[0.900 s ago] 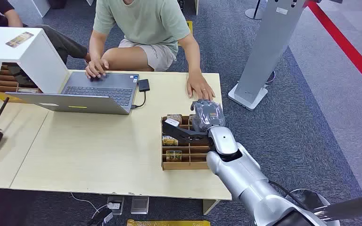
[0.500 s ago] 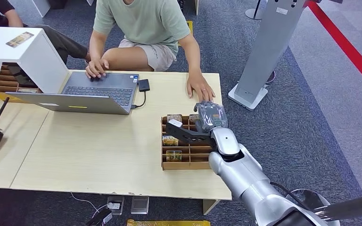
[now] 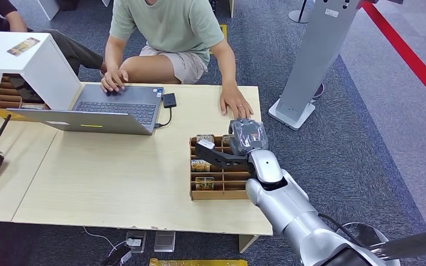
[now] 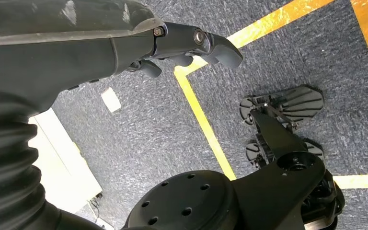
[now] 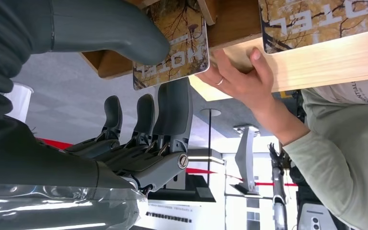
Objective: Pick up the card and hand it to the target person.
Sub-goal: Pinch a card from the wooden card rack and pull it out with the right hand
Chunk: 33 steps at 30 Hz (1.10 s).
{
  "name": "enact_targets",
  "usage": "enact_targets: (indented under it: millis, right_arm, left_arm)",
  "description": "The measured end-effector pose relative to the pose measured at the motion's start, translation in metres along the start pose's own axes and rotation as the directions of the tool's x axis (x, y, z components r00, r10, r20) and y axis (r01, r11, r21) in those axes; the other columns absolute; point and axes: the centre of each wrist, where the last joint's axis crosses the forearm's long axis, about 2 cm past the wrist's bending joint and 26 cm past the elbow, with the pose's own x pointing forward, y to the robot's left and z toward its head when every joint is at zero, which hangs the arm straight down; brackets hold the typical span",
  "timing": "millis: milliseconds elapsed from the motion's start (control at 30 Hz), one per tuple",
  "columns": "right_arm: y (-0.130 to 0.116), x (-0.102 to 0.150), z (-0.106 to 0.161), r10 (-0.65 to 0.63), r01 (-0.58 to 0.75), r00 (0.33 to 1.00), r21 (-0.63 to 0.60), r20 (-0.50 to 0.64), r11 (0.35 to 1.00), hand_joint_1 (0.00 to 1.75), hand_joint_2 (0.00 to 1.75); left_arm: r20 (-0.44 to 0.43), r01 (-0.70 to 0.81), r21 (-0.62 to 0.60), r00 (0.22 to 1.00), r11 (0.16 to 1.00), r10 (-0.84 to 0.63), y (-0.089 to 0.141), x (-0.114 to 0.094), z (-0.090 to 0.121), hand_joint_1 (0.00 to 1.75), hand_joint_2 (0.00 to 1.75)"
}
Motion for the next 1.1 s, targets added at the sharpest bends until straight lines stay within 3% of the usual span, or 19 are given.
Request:
enact_targets:
  millis: [333,667,1100]
  right_arm:
    - [-0.0010,-0.0015,-0.0005,-0.011,0.011,1.000,-0.016,-0.003,1.000,1.18,1.75]
    - [-0.0013,-0.0014,-0.0005,-0.020,0.021,1.000,-0.039,0.018,0.999,1.75,1.75]
    - [-0.0099,0.0041,-0.0003,-0.063,0.070,0.996,-0.124,0.061,0.990,1.75,1.75]
  left_arm:
    - [-0.004,0.015,-0.001,1.000,1.000,-0.015,0.0013,-0.0001,0.0001,0.00,1.75]
    - [0.005,0.015,0.006,1.000,1.000,-0.015,0.0023,-0.0004,0.0001,0.00,1.75]
    - [0.021,0.025,0.023,0.999,0.999,-0.025,0.0021,-0.0005,-0.0001,0.00,1.75]
